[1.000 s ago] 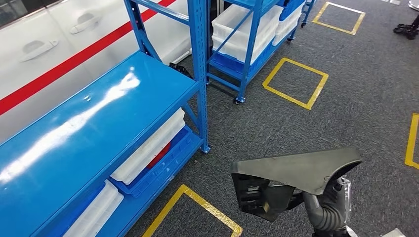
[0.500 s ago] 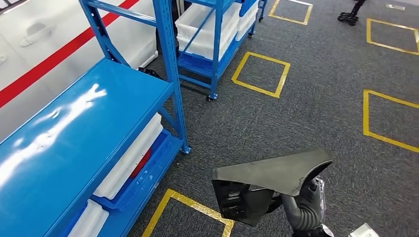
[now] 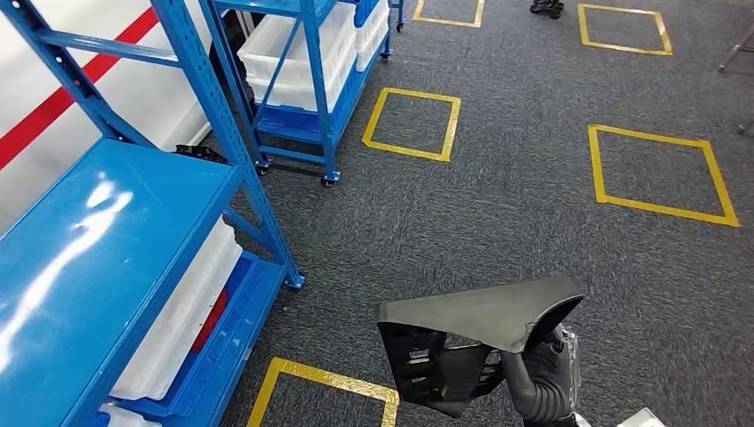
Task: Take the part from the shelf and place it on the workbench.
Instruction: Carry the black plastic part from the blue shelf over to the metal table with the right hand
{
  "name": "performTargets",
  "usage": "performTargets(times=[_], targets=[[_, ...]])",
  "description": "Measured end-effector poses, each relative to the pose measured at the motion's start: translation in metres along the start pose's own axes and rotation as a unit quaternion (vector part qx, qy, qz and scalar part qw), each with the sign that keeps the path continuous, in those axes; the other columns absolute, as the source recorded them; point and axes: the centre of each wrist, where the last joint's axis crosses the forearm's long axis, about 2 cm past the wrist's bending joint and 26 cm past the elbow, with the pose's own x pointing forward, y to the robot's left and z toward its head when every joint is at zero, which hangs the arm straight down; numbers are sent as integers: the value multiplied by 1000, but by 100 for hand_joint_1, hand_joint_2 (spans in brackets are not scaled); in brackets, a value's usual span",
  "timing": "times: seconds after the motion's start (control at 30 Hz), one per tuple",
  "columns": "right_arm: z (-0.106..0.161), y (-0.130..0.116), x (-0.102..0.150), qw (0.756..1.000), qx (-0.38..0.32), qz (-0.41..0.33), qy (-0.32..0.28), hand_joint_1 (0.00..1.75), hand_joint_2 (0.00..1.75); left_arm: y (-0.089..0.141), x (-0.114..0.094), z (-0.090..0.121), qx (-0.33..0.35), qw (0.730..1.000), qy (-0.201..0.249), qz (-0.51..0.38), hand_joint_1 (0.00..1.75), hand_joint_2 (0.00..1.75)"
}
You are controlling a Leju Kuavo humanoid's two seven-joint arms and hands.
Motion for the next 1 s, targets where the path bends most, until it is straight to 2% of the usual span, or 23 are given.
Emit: performTargets(times=[0.53,0.8,1.0], targets=[[7,-8,3,1000,-6,22,1,175,175,8,-6,-5,10,999,-35,-18,0,175],[4,-16,10,1000,2,12,-5,175,175,8,-5,-6,-28,999,-46,-2,0,175],[6,-30,17,1000,0,27,-10,175,175,19,-8,-15,-63,996,-61,14,0,175]])
